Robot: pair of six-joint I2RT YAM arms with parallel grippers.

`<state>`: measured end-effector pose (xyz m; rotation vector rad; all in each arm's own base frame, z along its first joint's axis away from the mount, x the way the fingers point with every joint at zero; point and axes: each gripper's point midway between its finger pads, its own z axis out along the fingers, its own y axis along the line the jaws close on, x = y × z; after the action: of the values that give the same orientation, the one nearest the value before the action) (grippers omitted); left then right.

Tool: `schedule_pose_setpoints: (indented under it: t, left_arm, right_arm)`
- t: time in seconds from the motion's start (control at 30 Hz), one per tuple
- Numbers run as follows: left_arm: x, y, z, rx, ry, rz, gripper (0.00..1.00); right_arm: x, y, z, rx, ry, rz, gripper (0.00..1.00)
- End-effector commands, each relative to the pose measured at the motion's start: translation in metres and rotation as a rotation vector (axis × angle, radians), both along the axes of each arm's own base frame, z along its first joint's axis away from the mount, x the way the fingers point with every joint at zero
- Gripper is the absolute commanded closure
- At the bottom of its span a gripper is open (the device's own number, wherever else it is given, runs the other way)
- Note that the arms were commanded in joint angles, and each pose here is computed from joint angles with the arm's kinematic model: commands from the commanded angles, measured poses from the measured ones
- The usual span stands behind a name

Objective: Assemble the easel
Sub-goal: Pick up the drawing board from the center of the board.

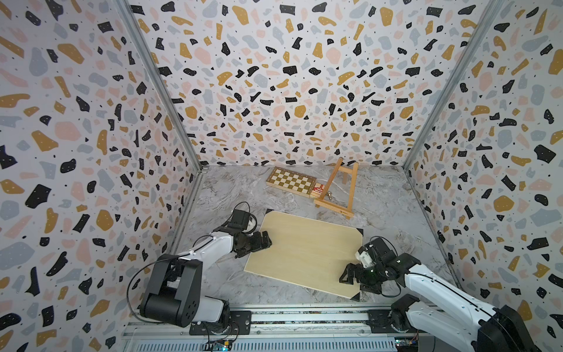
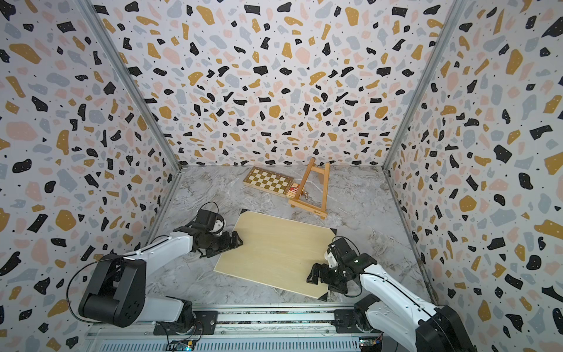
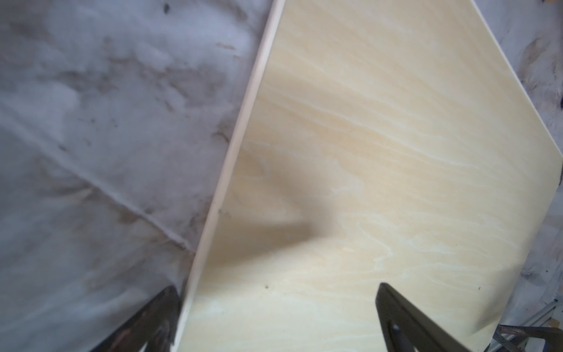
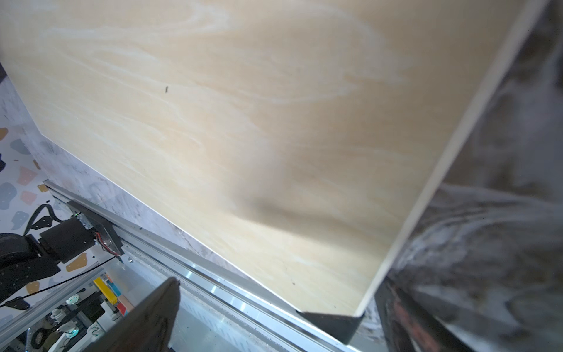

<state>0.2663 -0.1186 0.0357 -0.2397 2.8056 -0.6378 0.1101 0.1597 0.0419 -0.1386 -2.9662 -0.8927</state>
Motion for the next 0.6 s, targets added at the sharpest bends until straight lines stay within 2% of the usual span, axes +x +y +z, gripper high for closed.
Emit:
schedule_pose_setpoints:
  t: [0.0,0.07,0.17,0.23,0.37,0.47,0.57]
  left_arm:
    - [-0.054,-0.011,-0.019,-0.081,0.213,0.001,0.0]
    - [-0.058,-0.007,-0.018,-0.07,0.213,0.017,0.0]
    - [-0.059,-0.002,-0.017,-0.054,0.201,0.05,0.01]
    - [-0.061,-0.002,-0.017,-0.057,0.201,0.067,0.01]
    - [-0.069,0.005,-0.022,-0.031,0.213,0.101,0.01]
    - [-0.072,0.007,-0.023,-0.034,0.21,0.126,0.01]
    - [-0.073,0.01,-0.023,-0.021,0.207,0.139,0.01]
  right_arm:
    - [-0.006,0.021,0.021,0.168,0.008,0.054,0.0]
    - [0.003,0.032,0.044,0.274,-0.064,0.079,0.0]
    - [0.008,0.038,0.07,0.376,-0.141,0.107,0.0]
    - [0.005,0.038,0.075,0.408,-0.154,0.113,0.0]
    - [-0.005,0.035,0.062,0.406,-0.126,0.124,0.0]
    - [-0.006,0.021,0.04,0.281,-0.101,0.103,0.0]
    - [-0.011,0.02,0.033,0.272,-0.056,0.104,0.0]
